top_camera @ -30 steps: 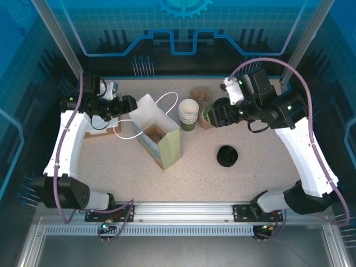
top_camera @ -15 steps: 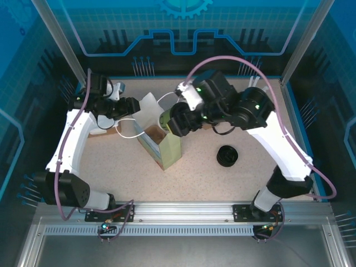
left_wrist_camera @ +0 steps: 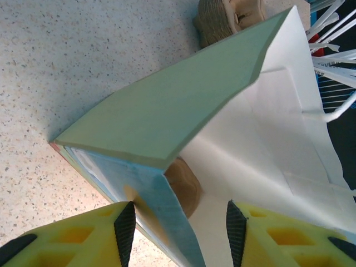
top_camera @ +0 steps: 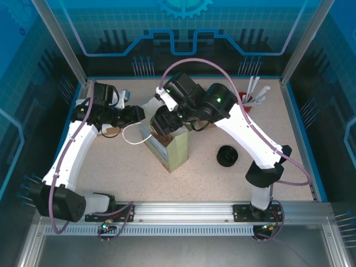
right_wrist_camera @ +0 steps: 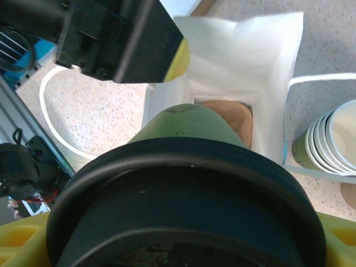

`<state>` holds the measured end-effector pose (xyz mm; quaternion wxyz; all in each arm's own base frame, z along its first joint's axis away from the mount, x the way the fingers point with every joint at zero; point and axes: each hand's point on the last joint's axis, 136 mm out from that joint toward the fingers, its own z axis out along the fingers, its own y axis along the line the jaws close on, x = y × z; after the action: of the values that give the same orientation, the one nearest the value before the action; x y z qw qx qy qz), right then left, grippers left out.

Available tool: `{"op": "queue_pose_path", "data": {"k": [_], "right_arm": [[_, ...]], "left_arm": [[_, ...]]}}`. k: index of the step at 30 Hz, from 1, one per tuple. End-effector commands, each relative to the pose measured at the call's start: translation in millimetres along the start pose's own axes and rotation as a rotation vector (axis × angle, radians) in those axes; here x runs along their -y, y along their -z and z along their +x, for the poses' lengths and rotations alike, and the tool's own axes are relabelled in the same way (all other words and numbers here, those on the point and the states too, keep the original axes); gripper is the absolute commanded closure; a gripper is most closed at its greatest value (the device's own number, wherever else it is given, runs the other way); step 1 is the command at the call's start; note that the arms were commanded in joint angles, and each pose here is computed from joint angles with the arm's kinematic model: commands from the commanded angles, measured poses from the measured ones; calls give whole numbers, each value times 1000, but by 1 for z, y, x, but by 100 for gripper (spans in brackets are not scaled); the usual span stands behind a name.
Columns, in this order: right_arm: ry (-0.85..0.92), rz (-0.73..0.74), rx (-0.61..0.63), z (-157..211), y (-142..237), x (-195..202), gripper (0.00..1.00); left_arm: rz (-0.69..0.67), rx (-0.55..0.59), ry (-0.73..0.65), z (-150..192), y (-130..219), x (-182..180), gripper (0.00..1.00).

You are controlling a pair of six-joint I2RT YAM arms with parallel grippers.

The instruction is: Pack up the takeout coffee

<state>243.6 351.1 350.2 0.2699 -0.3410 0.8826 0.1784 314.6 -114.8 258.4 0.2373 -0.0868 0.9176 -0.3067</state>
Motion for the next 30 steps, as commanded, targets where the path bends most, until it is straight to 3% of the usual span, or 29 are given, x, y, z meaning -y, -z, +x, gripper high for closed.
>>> {"op": "queue_pose_path", "data": {"k": [1, 10, 30], "right_arm": [[22, 26, -69, 13, -10, 1, 20], [10, 27, -192, 29, -47, 3, 20], [-23, 30, -298, 40, -87, 12, 21]], "left_arm": [[32, 10, 11, 7, 3, 8, 50], [11, -5, 45, 22, -8, -7, 50], [15, 10, 43, 25, -4, -6, 51]]}}
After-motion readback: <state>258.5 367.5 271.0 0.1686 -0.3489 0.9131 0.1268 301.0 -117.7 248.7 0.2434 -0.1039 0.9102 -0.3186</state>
